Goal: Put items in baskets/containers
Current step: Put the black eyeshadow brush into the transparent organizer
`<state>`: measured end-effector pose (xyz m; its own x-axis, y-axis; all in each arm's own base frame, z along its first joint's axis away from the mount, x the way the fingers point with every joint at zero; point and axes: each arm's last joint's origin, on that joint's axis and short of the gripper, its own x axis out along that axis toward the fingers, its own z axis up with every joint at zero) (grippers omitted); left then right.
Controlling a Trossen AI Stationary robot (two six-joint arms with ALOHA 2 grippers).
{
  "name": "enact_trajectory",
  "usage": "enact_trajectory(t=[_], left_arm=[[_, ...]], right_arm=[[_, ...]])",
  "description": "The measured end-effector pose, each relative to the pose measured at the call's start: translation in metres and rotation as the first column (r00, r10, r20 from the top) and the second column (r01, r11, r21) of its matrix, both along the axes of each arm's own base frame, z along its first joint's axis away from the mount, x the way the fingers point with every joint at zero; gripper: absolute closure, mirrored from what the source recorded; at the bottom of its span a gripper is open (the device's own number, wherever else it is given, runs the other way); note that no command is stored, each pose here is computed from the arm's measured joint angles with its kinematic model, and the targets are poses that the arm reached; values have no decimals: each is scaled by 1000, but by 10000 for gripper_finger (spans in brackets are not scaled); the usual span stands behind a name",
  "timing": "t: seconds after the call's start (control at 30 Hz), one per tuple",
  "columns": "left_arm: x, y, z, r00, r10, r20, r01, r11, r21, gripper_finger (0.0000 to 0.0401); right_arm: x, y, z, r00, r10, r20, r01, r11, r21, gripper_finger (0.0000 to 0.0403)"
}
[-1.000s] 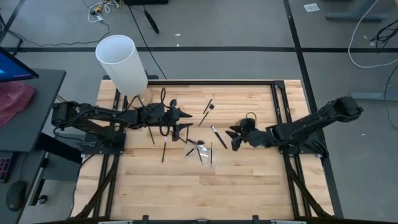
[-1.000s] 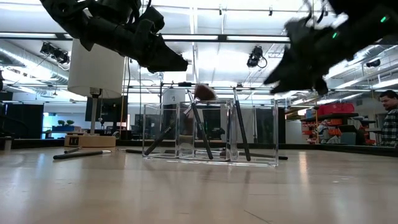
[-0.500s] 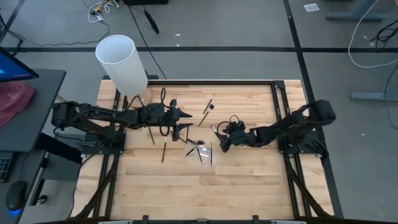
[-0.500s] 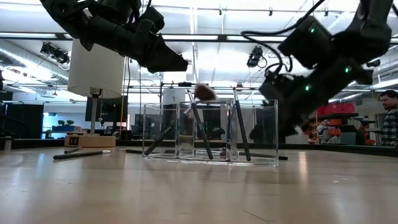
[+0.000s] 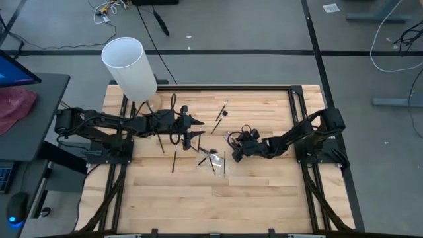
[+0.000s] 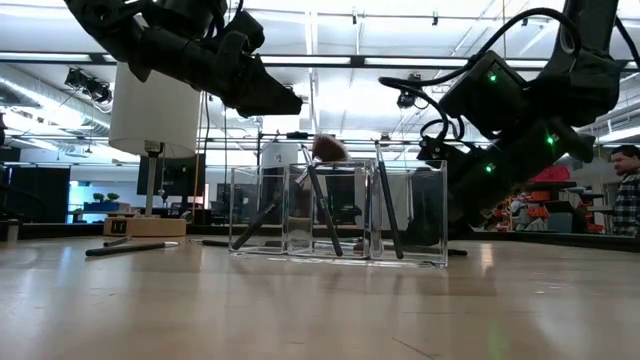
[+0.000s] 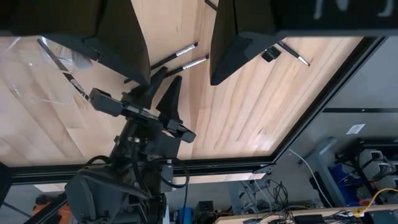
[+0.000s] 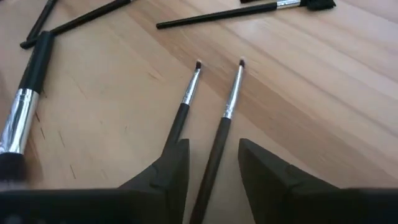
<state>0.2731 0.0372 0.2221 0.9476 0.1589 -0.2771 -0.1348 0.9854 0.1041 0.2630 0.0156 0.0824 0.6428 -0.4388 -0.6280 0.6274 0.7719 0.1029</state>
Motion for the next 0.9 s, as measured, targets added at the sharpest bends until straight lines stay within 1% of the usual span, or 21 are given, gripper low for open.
enact_trajectory(t=[0.13, 0.23, 0.33, 0.4, 0.47, 0.5, 0.63, 0.8, 0.9], left_arm=[[0, 0, 0, 1000, 0, 0, 0, 1000, 0, 231], [0, 0, 0, 1000, 0, 0, 0, 1000, 0, 231], [0, 0, 0, 1000, 0, 0, 0, 1000, 0, 231], [0, 0, 0, 1000, 0, 0, 0, 1000, -1, 231], [0, 0, 0, 1000, 0, 0, 0, 1000, -1, 231], [0, 0, 0, 1000, 1, -1, -1, 1000, -5, 231], [0, 0, 0, 1000, 1, -1, -1, 1000, -8, 231], [0, 0, -2, 1000, 1, -18, -2, 1000, -10, 231], [-1, 0, -3, 1000, 1, -28, -2, 1000, -11, 231]], right_arm=[[-1, -1, -1, 1000, 2, -29, -3, 1000, -25, 281], [-2, -4, -3, 998, -2, -58, 0, 1000, -26, 301], [-3, -7, -9, 995, 20, -100, -25, 999, -44, 333], [-3, -7, -13, 993, 14, -115, -21, 998, -60, 360], [-4, -7, -16, 994, 11, -111, -18, 998, -64, 386], [-5, -7, -16, 994, 10, -108, -17, 998, -62, 391], [-10, -8, -19, 996, 14, -88, -19, 999, -49, 390], [-16, -8, -21, 999, 30, -18, -31, 999, -32, 396], [-16, -8, -19, 999, 38, 1, -38, 999, -38, 397]])
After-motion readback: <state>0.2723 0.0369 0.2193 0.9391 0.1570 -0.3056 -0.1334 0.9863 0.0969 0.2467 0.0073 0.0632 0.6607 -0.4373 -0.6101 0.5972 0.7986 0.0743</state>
